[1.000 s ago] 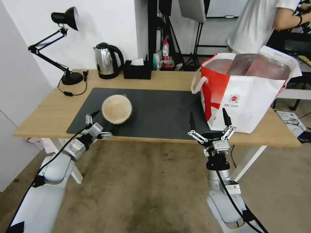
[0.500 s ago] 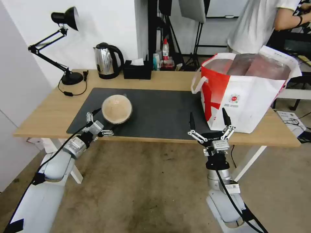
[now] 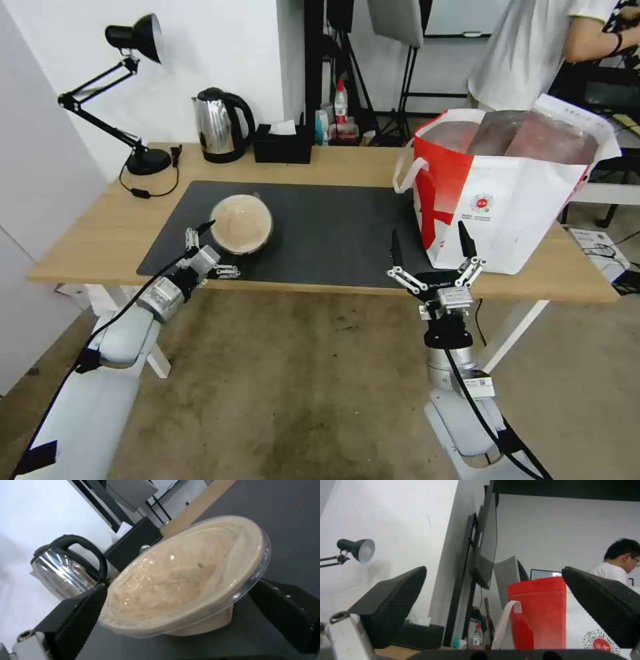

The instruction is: Pick up the trash from the table and place it into the takeout bag.

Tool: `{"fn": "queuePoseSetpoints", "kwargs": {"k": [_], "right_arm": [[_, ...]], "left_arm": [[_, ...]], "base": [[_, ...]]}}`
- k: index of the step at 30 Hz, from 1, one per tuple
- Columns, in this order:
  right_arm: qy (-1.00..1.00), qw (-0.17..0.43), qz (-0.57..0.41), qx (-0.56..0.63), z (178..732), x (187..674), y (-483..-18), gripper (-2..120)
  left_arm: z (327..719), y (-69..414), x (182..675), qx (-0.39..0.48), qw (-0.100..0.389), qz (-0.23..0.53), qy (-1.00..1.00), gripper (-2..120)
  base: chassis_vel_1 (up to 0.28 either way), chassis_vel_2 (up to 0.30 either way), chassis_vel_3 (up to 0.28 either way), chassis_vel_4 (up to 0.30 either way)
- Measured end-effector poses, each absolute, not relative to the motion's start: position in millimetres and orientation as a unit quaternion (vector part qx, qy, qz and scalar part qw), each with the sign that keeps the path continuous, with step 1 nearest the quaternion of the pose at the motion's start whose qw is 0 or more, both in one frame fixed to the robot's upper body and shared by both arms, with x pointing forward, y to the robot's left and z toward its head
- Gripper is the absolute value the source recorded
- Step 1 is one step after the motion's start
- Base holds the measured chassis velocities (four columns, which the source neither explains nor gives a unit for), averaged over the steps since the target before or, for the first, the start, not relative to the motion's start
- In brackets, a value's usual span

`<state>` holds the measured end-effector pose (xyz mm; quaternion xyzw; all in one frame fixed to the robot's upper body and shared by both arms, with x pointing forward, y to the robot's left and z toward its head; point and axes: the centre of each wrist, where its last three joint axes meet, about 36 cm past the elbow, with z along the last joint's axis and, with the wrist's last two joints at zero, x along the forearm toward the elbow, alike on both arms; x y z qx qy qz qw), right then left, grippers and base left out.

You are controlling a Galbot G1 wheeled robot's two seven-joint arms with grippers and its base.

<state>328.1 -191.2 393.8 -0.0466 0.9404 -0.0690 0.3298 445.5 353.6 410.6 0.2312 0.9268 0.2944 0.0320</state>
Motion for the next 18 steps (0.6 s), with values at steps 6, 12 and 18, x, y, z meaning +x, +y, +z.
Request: {"fn": "queuePoseSetpoints", "kwargs": {"k": [6,12,18], "right_arm": [[0.940,0.330,-0.068,-0.046,393.8,328.1,-191.1,100],[0.941,0.329,-0.068,-0.045,394.1,327.0,-190.8,100],[0.940,0.331,-0.067,-0.045,395.7,326.1,-191.2,100]], "left_arm": [[407.6,353.2,446.9,0.233,0.029,0.295,0.926,100],[407.1,352.7,446.9,0.234,0.029,0.295,0.926,100],[405.9,352.5,445.9,0.234,0.028,0.295,0.926,93]], "base": [[0.000,0.000,0.000,0.000],[0.000,0.000,0.000,0.000],[0.000,0.000,0.000,0.000]]}}
